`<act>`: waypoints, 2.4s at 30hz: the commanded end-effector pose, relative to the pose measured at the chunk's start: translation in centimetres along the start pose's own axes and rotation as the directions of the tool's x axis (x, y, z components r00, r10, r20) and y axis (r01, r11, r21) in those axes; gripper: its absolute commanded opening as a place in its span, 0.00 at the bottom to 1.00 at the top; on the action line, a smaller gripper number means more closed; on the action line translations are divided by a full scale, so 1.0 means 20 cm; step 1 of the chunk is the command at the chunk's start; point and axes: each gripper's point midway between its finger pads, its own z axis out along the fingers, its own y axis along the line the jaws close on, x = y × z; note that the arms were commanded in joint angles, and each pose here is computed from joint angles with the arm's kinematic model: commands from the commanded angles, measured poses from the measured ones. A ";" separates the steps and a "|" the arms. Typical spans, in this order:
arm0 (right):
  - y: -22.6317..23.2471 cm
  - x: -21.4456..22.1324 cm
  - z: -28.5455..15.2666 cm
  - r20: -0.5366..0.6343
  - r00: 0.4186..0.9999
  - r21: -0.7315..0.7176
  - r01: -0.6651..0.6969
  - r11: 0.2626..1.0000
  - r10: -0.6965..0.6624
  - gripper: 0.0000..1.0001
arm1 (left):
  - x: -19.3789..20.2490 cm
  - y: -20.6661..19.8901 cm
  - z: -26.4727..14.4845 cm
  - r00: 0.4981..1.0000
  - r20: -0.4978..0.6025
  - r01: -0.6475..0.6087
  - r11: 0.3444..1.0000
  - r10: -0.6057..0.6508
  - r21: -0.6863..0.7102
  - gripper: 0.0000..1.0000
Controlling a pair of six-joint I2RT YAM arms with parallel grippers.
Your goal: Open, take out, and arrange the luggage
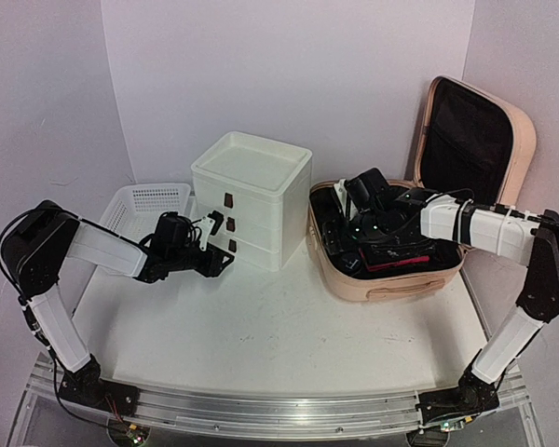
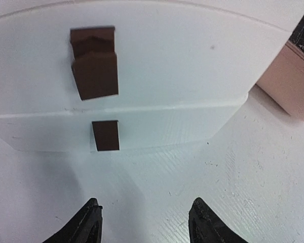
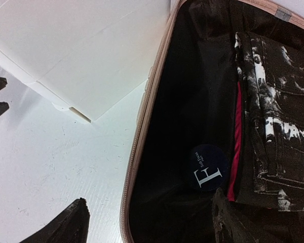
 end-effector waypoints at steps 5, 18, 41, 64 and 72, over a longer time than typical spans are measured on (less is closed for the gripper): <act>0.04 -0.05 0.01 0.028 0.999 -0.033 -0.020 0.999 0.020 0.83 | -0.05 0.04 0.14 0.996 0.093 0.006 1.000 -0.005 -0.011 0.58; 0.01 0.04 -0.02 0.005 0.999 -0.031 -0.052 0.998 0.052 0.83 | -0.11 0.08 0.25 0.983 0.125 0.141 0.990 -0.137 -0.018 0.62; 0.01 0.06 -0.06 0.013 0.997 -0.047 -0.071 0.996 0.071 0.83 | -0.14 0.17 0.34 0.908 0.107 0.378 0.903 -0.404 0.204 0.57; -0.12 0.05 0.02 0.017 0.993 0.084 -0.115 0.990 0.114 0.84 | -0.12 0.07 0.14 0.945 0.102 0.293 0.944 -0.310 0.154 0.00; -0.17 0.00 0.13 -0.026 0.992 0.085 -0.124 0.989 0.126 0.84 | -0.08 0.05 0.08 0.956 0.049 0.280 0.951 -0.288 0.129 0.00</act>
